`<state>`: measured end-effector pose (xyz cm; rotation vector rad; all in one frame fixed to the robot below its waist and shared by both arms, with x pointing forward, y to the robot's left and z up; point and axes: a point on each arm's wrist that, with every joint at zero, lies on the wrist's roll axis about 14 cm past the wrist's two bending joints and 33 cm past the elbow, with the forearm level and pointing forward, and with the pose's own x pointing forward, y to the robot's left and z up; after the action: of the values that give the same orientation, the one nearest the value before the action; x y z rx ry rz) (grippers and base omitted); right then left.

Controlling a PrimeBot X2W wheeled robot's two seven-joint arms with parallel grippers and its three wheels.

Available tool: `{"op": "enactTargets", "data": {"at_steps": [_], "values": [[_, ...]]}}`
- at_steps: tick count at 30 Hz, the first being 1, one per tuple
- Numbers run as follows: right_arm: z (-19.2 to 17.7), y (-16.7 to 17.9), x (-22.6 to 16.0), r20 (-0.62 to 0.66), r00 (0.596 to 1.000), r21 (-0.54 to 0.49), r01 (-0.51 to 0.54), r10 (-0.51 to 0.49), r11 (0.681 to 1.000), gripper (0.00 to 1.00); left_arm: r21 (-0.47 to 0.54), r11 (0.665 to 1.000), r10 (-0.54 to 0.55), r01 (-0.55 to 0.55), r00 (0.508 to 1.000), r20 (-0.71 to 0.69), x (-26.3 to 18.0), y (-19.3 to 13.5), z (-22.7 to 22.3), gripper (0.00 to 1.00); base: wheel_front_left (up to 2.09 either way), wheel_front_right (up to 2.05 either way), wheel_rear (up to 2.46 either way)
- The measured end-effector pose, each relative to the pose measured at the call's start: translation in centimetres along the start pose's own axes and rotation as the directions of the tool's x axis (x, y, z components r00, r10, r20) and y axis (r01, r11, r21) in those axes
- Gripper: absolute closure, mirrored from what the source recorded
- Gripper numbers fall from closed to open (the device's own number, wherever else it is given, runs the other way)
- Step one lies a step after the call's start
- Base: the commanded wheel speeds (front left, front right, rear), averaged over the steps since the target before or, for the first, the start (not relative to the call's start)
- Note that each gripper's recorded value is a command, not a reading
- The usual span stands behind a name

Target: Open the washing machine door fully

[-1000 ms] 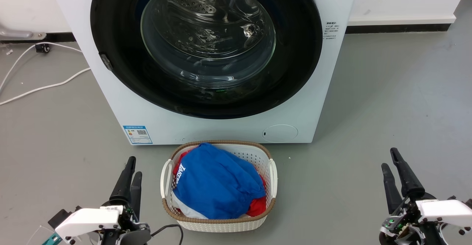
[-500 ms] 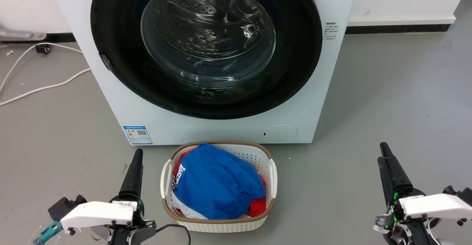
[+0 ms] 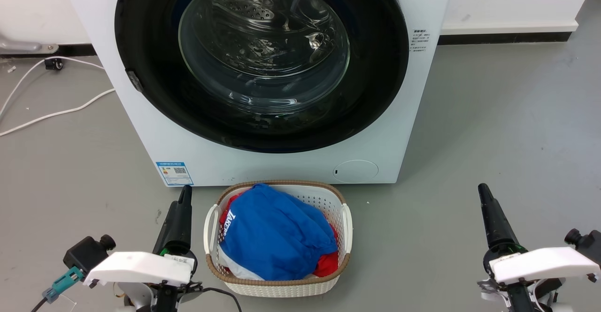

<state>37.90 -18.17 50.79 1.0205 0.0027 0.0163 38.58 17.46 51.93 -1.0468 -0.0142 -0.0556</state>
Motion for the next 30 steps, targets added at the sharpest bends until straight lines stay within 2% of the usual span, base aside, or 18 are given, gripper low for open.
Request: {"op": "enactTargets", "data": {"at_steps": [6, 14, 21, 30], "values": [[0.2, 0.2, -0.1, 0.005, 1.000, -0.144, -0.009, 0.010, 0.990, 0.00, 0.122, 0.992, -0.010, 0.010, 1.000, 0.002, 0.1, -0.2, 0.1, 0.00, 0.00, 0.00, 0.00], [-0.1, 0.5, -0.2, -0.009, 1.000, -0.281, -0.024, 0.023, 0.960, 0.00, 0.286, 0.958, -0.027, 0.030, 1.000, -0.012, 0.3, -0.4, -0.2, 0.00, 0.00, 0.00, 0.00], [-0.5, 0.9, -0.3, -0.026, 0.999, -0.387, -0.043, 0.035, 0.921, 0.00, 0.410, 0.911, -0.043, 0.049, 0.999, -0.025, 0.3, -0.5, -0.4, 0.00, 0.00, 0.00, 0.00], [-0.4, 1.4, -0.3, -0.037, 0.998, -0.518, -0.065, 0.053, 0.853, 0.00, 0.544, 0.836, -0.055, 0.070, 0.997, -0.044, 0.4, -0.6, -0.7, 0.00, 0.00, 0.00, 0.00]]}}
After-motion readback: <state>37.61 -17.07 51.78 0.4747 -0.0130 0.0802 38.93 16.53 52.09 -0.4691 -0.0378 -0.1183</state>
